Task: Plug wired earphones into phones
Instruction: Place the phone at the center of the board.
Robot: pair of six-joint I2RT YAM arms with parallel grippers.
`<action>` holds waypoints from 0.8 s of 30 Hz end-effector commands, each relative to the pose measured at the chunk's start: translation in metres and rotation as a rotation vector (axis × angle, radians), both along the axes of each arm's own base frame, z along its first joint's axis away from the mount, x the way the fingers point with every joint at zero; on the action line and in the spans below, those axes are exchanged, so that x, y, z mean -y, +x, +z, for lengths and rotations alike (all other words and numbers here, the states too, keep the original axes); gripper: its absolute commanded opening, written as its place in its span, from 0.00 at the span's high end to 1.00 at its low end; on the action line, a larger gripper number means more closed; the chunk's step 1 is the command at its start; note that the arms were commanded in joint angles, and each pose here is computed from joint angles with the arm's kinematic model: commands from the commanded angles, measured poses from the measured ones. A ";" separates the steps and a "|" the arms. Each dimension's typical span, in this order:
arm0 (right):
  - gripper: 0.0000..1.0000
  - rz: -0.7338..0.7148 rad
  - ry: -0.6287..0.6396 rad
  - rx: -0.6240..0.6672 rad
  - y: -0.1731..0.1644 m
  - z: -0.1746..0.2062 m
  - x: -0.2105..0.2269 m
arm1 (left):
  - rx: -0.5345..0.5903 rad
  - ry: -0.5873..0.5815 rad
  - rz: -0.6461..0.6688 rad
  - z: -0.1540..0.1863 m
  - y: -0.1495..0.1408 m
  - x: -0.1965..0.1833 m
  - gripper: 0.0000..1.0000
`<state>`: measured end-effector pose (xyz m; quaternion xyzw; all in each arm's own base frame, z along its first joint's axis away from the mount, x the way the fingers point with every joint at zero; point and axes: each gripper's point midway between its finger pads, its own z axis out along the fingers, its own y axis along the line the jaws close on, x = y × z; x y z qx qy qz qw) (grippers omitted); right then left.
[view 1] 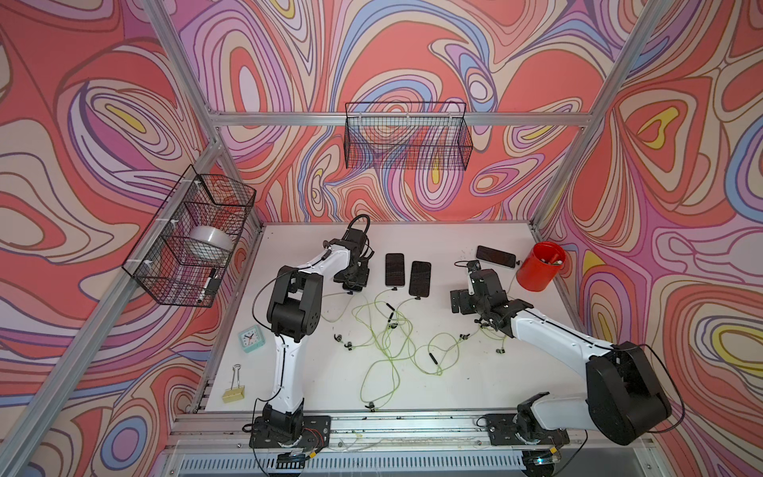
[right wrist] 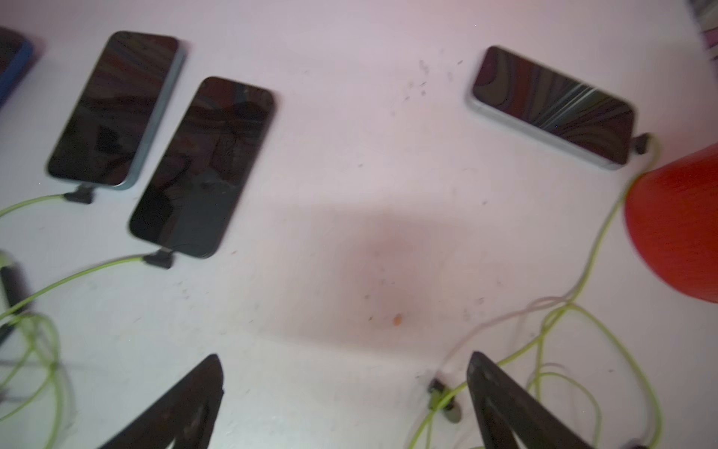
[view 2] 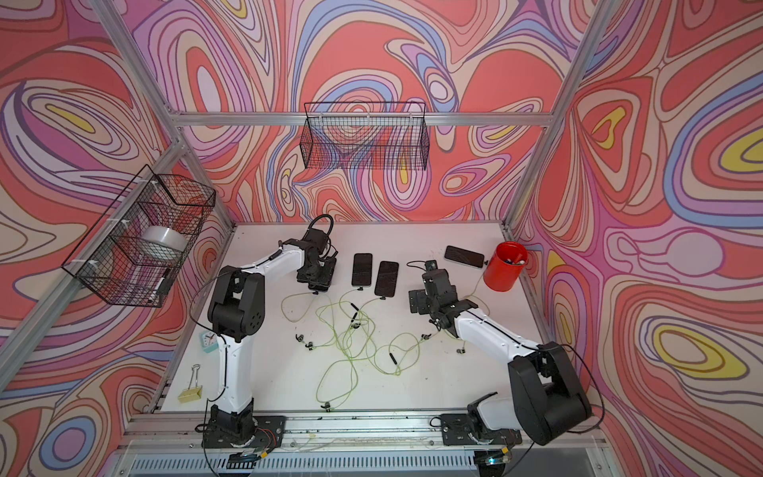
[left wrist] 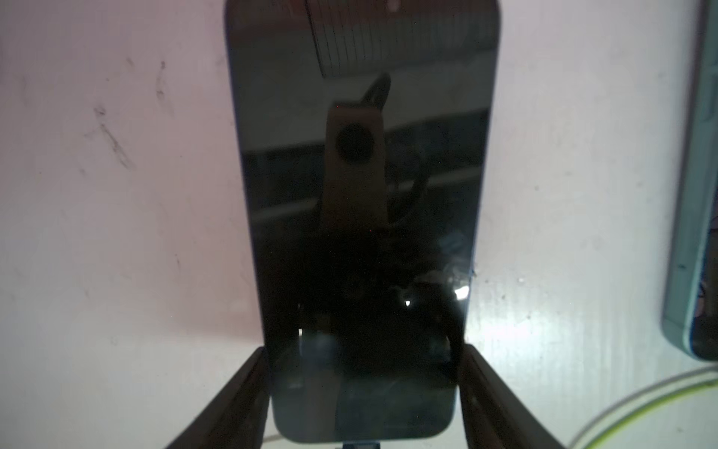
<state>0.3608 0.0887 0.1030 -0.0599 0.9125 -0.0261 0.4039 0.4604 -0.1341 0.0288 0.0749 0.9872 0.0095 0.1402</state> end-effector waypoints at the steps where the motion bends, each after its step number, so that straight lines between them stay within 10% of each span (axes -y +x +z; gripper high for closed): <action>1: 0.02 -0.083 -0.151 0.159 0.015 0.013 0.031 | 0.045 -0.008 -0.057 0.005 0.009 0.005 0.42; 6: 0.02 -0.093 -0.170 0.190 0.023 -0.008 0.042 | 0.065 -0.030 -0.060 0.015 0.011 0.008 0.01; 16: 0.02 -0.102 -0.086 0.359 0.059 0.003 0.057 | 0.310 0.033 0.001 0.078 0.010 -0.019 0.00; 24: 0.01 -0.156 0.047 0.427 0.071 -0.004 0.093 | 0.666 0.123 0.215 0.132 -0.047 -0.089 0.01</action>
